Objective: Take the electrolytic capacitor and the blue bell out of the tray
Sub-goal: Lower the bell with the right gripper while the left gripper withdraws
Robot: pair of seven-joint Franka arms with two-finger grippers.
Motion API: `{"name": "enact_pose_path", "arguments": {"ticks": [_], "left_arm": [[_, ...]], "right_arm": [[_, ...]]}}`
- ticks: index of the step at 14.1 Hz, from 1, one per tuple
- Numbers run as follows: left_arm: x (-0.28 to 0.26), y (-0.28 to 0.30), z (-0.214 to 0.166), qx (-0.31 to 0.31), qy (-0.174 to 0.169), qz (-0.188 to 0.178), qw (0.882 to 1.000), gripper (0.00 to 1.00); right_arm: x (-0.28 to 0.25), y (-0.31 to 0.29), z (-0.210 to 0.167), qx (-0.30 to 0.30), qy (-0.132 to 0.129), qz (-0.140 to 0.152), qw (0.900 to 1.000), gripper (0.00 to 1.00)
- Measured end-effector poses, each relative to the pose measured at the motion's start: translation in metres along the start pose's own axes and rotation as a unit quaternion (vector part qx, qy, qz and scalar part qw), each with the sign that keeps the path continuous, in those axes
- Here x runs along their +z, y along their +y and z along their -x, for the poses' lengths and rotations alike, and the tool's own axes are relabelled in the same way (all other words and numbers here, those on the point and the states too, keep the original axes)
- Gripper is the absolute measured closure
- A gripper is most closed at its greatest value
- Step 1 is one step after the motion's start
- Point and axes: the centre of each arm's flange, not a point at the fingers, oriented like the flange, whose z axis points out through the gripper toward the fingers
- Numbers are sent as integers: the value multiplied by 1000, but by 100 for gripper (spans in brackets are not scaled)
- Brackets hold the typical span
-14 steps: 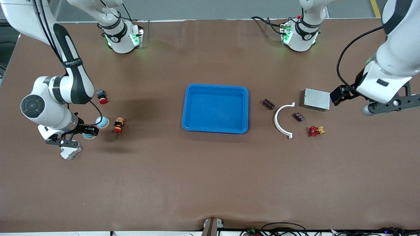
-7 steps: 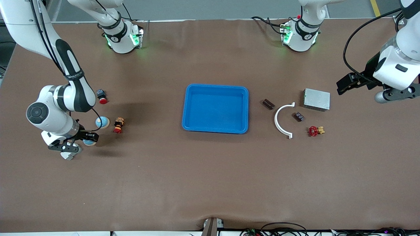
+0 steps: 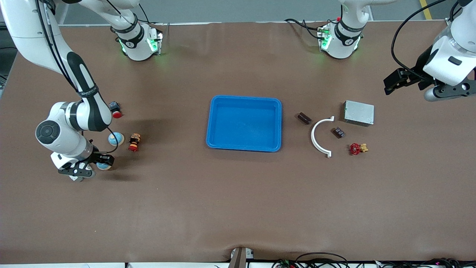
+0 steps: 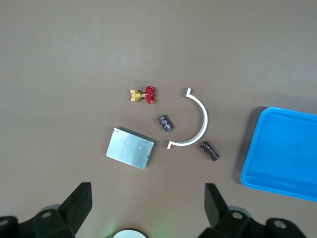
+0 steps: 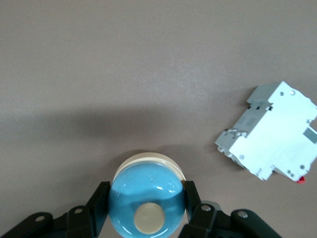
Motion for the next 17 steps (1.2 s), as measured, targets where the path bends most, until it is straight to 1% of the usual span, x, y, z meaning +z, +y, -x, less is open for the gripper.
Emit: {"name": "enact_pose_path", "arguments": {"ticks": [6,12,16,17], "left_arm": [[-2,-18,-5,-16,9,4,1000,0],[0,-16,-8,-15,13,5,1000,0],[-1,-16,-8,-15,15,6,1000,0],[-1,-16,-8,-15,15,6,1000,0]], "right_arm": [[13,0,-4,1,6,-1,1000,35],[22,1,-4,1,7,-1,1000,35],[24,3,-5,3,12,-1,1000,35],[25,7,-5,6,12,-1,1000,31]]}}
